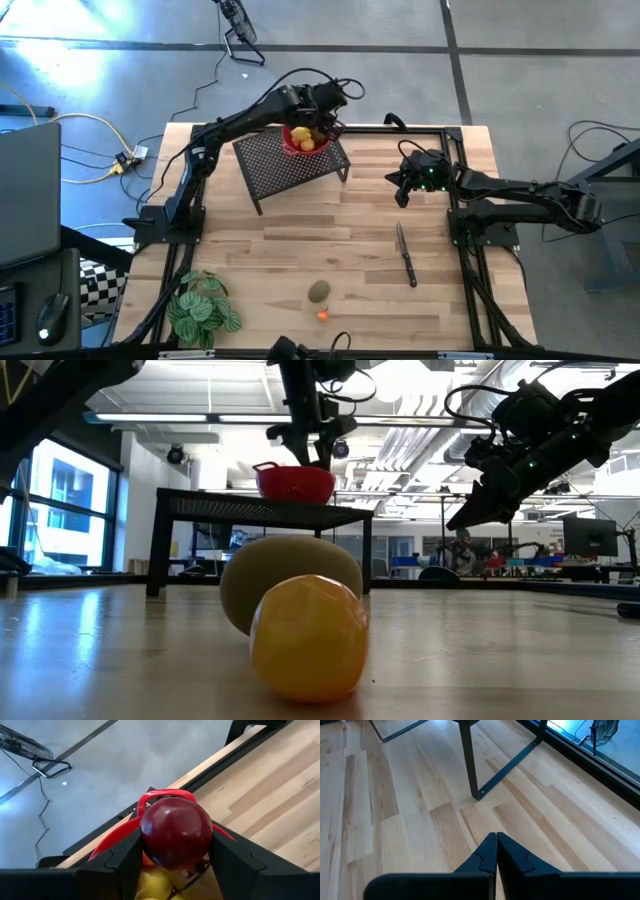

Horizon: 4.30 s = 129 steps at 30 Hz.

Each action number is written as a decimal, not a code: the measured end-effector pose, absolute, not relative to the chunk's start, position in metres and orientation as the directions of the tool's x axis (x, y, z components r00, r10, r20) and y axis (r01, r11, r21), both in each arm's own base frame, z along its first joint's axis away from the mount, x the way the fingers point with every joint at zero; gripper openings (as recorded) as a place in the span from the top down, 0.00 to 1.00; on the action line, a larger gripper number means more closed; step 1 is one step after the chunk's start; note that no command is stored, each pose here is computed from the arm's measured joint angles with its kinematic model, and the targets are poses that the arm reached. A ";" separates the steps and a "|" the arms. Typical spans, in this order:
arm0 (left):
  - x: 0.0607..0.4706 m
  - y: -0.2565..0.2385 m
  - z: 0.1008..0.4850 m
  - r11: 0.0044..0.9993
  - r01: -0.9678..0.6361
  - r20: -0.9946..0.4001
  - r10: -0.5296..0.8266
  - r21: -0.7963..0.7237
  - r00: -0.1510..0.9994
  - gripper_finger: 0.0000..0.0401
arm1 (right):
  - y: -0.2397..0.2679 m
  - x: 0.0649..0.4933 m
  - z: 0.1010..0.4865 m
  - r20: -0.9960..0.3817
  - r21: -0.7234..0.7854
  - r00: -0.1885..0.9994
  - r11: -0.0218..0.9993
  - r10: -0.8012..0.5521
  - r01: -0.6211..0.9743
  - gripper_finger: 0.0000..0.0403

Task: Pick & Place Fruit
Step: Put the pomegranate into the red strainer bowl on the shelf, then put the kiwi into the red strainer bowl on the shelf

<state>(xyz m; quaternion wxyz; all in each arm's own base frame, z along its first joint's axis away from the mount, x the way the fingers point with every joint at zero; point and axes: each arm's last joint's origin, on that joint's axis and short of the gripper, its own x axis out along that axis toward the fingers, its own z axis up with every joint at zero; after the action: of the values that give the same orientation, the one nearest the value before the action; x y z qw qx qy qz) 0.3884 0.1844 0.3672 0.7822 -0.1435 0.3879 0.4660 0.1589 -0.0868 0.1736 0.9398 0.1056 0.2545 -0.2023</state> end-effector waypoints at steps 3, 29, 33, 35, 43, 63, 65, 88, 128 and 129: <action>0.388 0.184 0.367 0.523 -0.841 -0.740 0.619 0.139 0.263 0.51 | -0.087 0.159 0.174 -0.520 0.096 0.789 0.896 -0.327 0.434 0.99; 0.388 0.186 0.363 0.475 -0.863 -0.733 0.647 0.173 0.210 0.49 | -0.087 0.159 0.174 -0.517 0.096 0.791 0.896 -0.328 0.434 0.99; 0.389 0.186 0.361 0.472 -0.864 -0.737 0.645 0.174 0.204 0.43 | -0.087 0.159 0.174 -0.517 0.096 0.791 0.896 -0.328 0.434 0.99; 0.389 0.186 0.361 0.472 -0.864 -0.736 0.645 0.174 0.204 0.41 | -0.087 0.159 0.174 -0.517 0.096 0.791 0.896 -0.328 0.434 0.99; 0.389 0.186 0.361 0.481 -0.858 -0.735 0.646 0.182 0.207 0.37 | -0.087 0.159 0.174 -0.518 0.096 0.790 0.896 -0.328 0.434 0.99; 0.367 0.172 0.410 0.502 -0.861 -0.657 0.676 0.080 0.333 0.37 | -0.087 0.159 0.174 -0.514 0.096 0.793 0.896 -0.328 0.433 0.99; 0.368 0.168 0.411 0.541 -0.835 -0.665 0.661 0.103 0.346 0.37 | -0.087 0.159 0.174 -0.514 0.096 0.793 0.896 -0.328 0.433 0.99; 0.386 0.069 0.421 0.719 -0.628 -0.614 0.648 0.298 0.451 0.97 | -0.087 0.159 0.174 -0.516 0.096 0.792 0.896 -0.327 0.433 0.99; 0.369 -0.181 0.337 0.958 -0.285 -0.773 0.202 0.028 0.602 1.00 | -0.087 0.159 0.174 -0.520 0.104 0.789 0.893 -0.326 0.438 0.99; 0.369 -0.184 0.338 0.964 -0.264 -0.762 0.191 0.028 0.618 1.00 | -0.087 0.159 0.174 -0.520 0.104 0.789 0.893 -0.326 0.438 0.99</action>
<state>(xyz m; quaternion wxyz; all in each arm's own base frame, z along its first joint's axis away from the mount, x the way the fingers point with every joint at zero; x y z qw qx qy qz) 0.3688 -0.1845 0.3383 0.8985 -0.0433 0.4180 0.1267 0.1589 -0.0868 0.1737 0.9394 0.1101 0.2532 -0.2033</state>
